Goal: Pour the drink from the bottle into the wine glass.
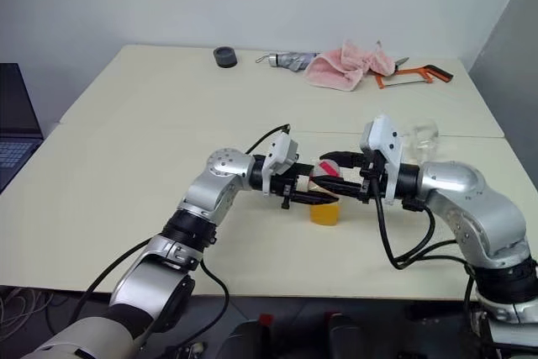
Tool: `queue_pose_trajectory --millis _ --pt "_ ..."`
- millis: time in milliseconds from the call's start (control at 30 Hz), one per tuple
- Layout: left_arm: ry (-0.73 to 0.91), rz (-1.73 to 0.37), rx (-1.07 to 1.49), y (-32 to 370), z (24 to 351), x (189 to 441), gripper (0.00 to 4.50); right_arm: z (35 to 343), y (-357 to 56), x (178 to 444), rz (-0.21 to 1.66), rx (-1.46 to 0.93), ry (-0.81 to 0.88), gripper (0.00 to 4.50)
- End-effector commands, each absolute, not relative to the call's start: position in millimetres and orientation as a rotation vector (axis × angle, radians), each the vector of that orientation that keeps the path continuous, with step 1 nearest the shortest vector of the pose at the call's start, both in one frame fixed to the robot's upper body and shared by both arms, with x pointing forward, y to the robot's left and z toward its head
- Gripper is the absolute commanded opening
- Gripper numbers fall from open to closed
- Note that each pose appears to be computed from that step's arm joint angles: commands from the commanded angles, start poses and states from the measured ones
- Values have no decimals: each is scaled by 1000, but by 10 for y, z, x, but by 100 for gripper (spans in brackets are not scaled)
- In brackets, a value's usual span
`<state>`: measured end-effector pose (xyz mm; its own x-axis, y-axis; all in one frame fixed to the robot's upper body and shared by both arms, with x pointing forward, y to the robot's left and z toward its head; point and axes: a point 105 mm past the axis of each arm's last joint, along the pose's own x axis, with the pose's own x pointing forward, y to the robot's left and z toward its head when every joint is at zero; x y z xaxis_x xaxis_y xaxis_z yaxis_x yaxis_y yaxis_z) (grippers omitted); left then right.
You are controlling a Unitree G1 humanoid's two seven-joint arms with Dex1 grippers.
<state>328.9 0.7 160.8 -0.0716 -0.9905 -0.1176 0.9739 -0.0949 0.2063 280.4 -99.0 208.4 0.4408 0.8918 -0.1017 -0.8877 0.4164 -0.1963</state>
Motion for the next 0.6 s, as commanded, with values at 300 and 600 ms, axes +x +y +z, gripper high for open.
queue_pose_trajectory --millis 300,600 --pt "-161 -1489 224 38 1863 3518 191 2169 -807 2655 604 -155 -198 397" --pt "-160 -1506 231 -10 1859 3515 190 2184 -820 2835 425 -135 -251 397"
